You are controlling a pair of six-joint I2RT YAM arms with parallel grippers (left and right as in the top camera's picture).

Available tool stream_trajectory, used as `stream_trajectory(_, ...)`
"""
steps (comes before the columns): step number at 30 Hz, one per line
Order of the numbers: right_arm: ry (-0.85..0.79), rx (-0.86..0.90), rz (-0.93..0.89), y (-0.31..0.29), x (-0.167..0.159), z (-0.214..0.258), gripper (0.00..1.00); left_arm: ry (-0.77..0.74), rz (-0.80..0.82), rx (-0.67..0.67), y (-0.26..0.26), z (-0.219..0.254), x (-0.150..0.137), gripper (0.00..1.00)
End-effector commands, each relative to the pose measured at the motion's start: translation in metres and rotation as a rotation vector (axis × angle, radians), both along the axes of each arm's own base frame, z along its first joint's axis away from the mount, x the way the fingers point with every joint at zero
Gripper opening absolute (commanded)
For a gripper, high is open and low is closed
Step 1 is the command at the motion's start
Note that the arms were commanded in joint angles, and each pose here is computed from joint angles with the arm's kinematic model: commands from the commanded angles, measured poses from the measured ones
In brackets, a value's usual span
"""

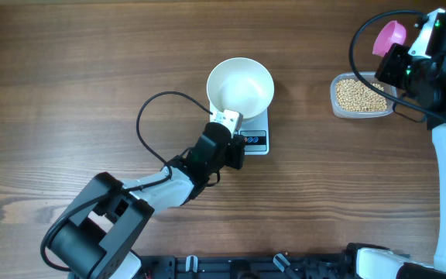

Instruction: Scoop item into bowl and weigh 150g on scale

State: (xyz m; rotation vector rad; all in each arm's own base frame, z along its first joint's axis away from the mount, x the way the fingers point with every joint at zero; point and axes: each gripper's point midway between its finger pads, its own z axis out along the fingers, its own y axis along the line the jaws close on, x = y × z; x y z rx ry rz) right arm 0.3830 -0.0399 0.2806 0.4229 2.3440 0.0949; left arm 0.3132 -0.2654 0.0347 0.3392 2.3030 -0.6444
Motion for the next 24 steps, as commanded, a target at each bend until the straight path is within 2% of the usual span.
stream_trajectory(1, 0.006, -0.026, 0.031, 0.0, 0.002, -0.002, 0.04, -0.022, 0.013, -0.007, -0.002, 0.001, 0.004, 0.04)
stream_trajectory(6, 0.003, -0.026, 0.031, 0.0, 0.002, -0.002, 0.04, -0.026, 0.014, -0.011, -0.003, 0.0, 0.005, 0.04)
stream_trajectory(9, 0.002, -0.026, 0.031, 0.0, 0.002, -0.002, 0.04, -0.014, 0.052, -0.066, -0.007, -0.002, 0.01, 0.04)
stream_trajectory(24, 0.007, -0.025, 0.031, 0.0, 0.001, -0.002, 0.04, 0.056, 0.061, -0.06, -0.005, -0.018, 0.003, 0.04)
